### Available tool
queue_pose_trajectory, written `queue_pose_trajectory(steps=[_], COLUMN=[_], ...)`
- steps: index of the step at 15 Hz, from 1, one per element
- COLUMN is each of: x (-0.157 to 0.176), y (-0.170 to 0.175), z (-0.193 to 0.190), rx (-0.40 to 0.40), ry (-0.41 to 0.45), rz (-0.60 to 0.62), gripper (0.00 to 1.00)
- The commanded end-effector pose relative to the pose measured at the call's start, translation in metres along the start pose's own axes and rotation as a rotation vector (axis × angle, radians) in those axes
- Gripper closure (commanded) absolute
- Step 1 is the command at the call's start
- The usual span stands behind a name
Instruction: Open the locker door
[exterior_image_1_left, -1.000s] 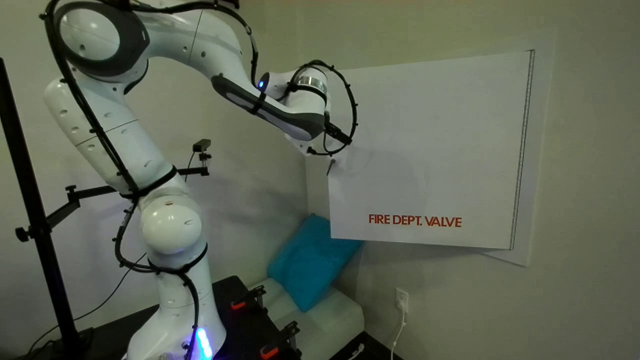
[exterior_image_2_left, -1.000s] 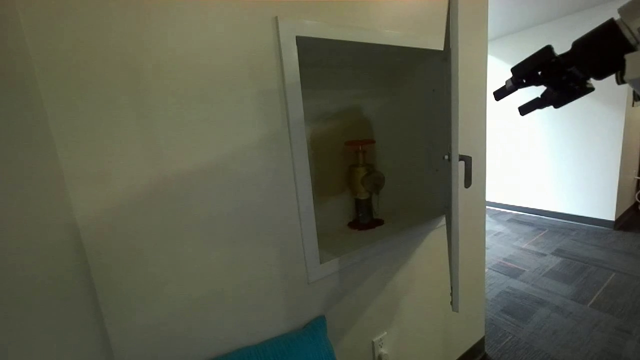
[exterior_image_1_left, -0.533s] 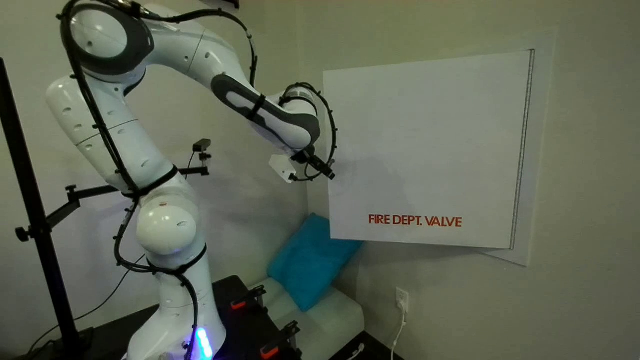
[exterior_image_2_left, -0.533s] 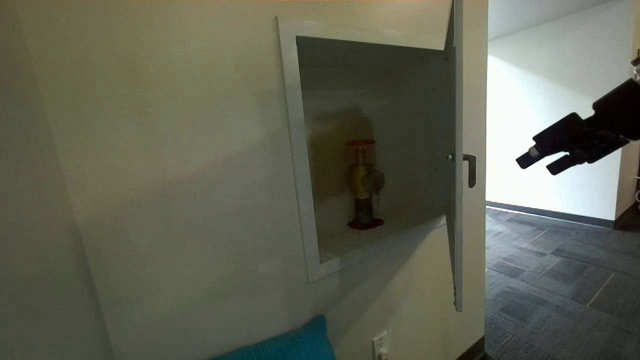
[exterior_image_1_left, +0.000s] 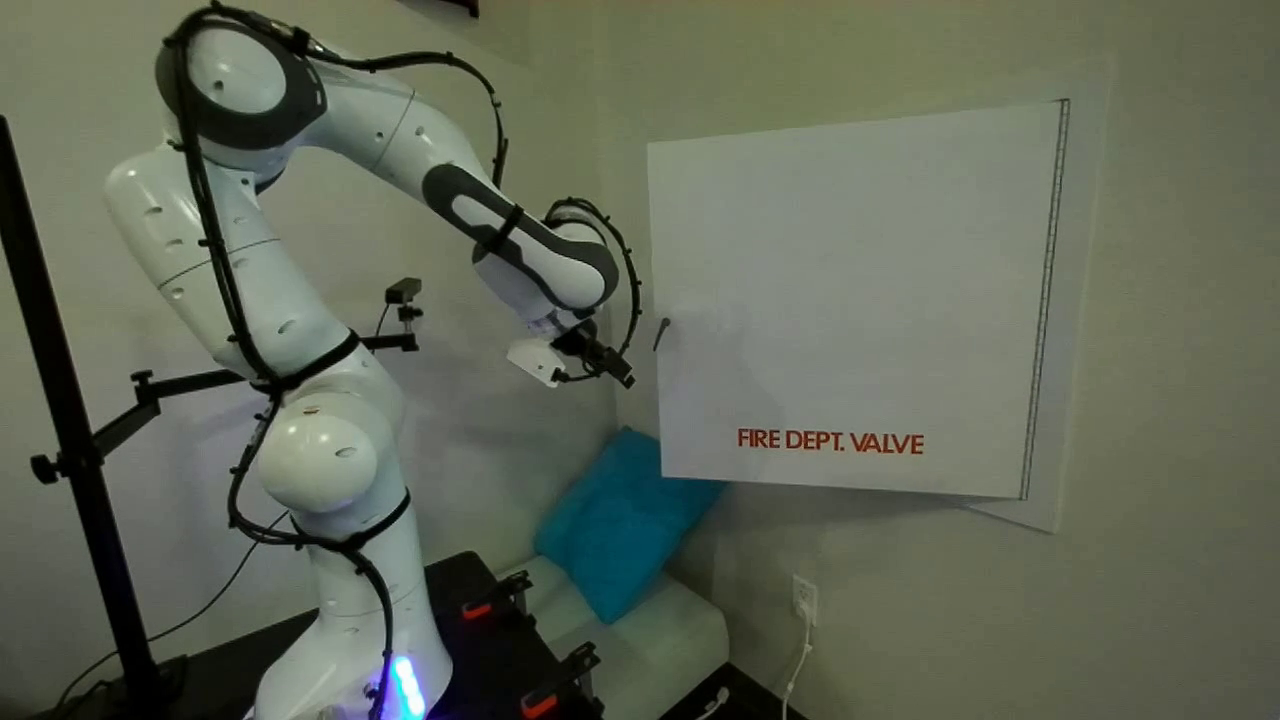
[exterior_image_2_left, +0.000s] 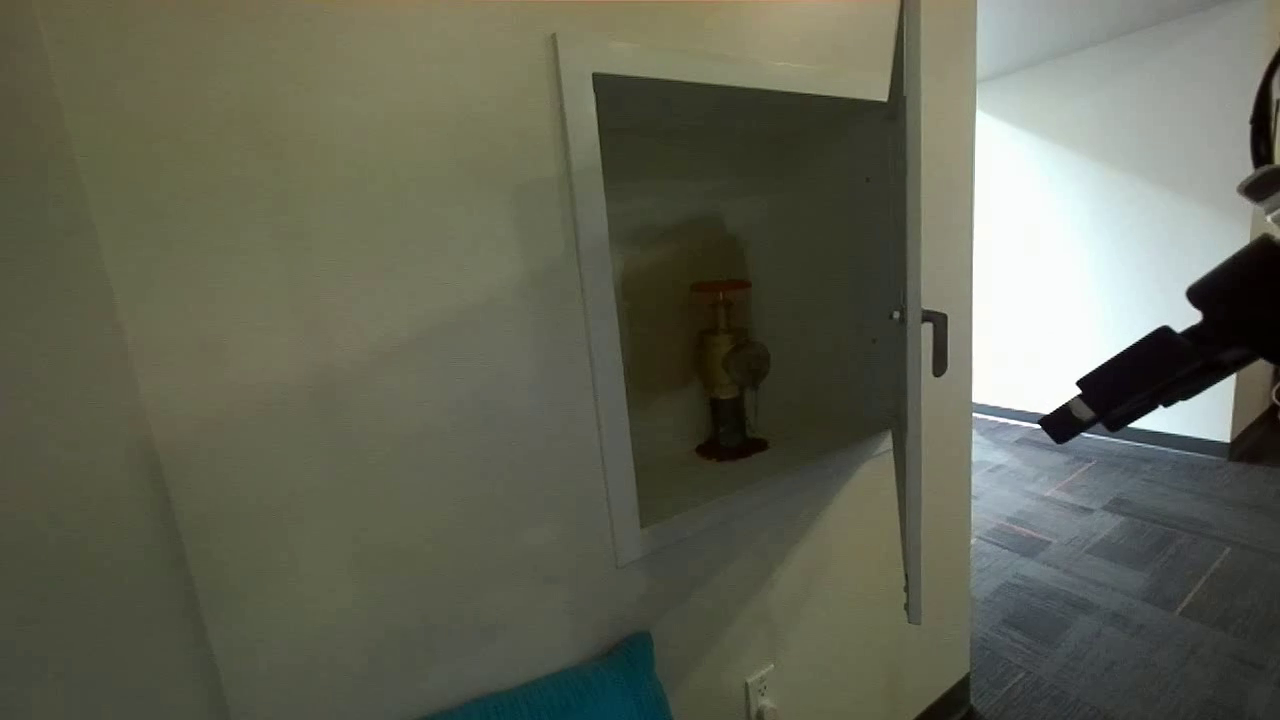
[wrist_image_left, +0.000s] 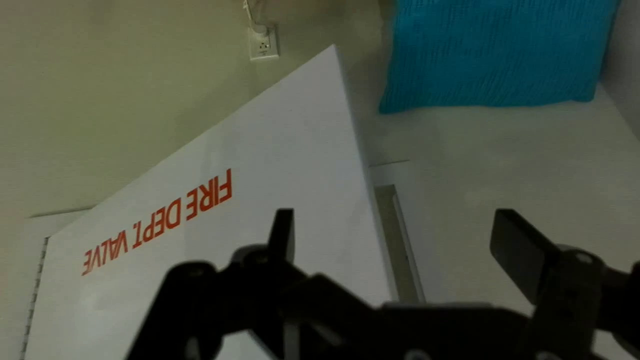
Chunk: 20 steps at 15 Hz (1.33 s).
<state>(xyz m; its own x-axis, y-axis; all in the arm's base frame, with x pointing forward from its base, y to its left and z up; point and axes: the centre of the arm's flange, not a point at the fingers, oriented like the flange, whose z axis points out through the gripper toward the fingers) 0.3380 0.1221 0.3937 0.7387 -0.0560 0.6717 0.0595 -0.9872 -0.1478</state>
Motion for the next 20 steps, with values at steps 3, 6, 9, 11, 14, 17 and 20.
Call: queue_pose_trajectory(steps=[3, 6, 9, 11, 14, 17, 20], x=[0.044, 0.052, 0.059, 0.064, 0.022, 0.029, 0.031], y=[-0.081, -0.109, -0.134, -0.149, -0.119, -0.131, -0.13], z=[-0.018, -0.008, 0.002, 0.011, 0.035, 0.035, 0.035], rx=[0.031, 0.031, 0.023, 0.026, 0.063, 0.077, 0.074], ry=[-0.01, 0.016, 0.045, 0.058, 0.057, 0.075, 0.076], rz=[-0.07, -0.106, -0.153, -0.187, -0.196, -0.217, -0.214], gripper=[0.0, 0.0, 0.0, 0.0, 0.0, 0.0, 0.0])
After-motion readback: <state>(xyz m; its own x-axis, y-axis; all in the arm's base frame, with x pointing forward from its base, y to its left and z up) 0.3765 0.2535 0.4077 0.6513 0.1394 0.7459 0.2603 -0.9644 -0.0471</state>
